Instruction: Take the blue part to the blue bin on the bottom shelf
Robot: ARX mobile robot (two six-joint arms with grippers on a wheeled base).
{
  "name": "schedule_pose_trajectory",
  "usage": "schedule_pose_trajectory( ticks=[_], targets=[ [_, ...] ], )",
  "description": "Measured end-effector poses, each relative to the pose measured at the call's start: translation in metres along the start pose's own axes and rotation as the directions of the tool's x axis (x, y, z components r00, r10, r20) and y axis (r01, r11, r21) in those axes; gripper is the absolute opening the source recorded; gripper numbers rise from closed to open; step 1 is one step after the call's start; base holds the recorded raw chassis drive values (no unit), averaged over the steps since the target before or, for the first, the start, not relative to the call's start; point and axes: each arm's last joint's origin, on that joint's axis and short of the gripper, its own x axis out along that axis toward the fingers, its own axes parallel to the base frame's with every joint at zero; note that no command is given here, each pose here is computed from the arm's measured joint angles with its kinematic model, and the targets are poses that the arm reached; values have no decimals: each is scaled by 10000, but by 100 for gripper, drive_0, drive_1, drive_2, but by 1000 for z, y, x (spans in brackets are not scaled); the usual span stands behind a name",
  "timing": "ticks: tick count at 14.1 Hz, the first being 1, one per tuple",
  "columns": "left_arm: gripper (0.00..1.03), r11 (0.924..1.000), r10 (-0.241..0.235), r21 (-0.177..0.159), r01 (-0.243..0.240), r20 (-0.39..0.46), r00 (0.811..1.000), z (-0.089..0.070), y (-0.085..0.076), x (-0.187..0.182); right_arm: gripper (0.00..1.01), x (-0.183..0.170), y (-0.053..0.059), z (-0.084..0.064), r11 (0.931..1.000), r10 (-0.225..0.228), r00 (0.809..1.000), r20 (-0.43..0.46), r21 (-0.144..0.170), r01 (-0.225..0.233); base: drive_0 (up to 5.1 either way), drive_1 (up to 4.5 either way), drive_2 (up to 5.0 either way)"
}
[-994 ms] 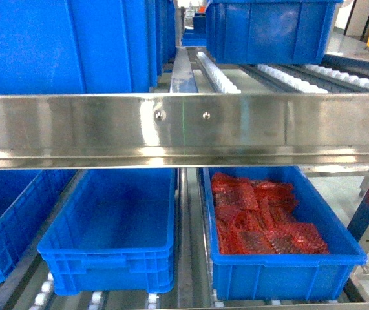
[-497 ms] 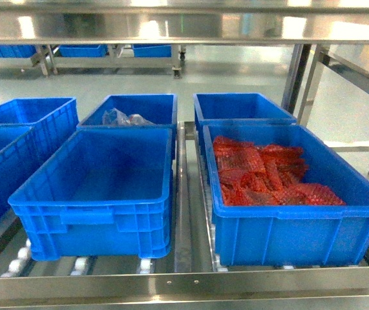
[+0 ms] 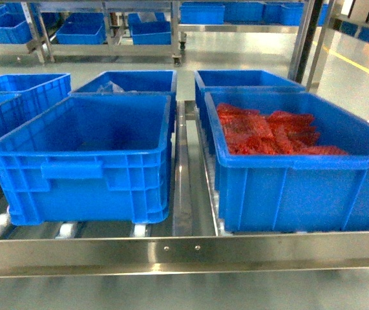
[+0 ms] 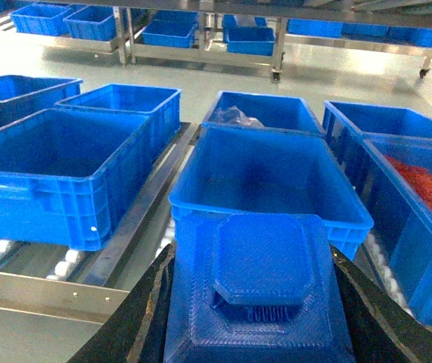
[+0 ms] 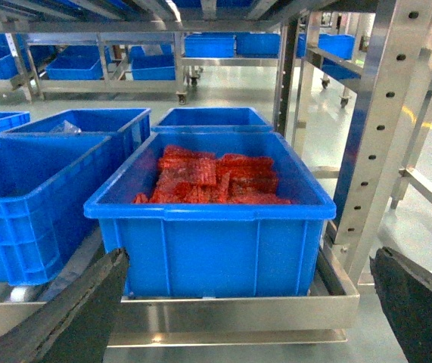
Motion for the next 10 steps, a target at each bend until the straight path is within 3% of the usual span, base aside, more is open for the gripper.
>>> schedule_pose_trajectory(
  ticks=[10],
  targets=[
    [43,10000,-2,15,2,-20,10000,-1,0,0,98,0,0,0,10000,0,10000,-4,-4,0,0,0,0]
  ],
)
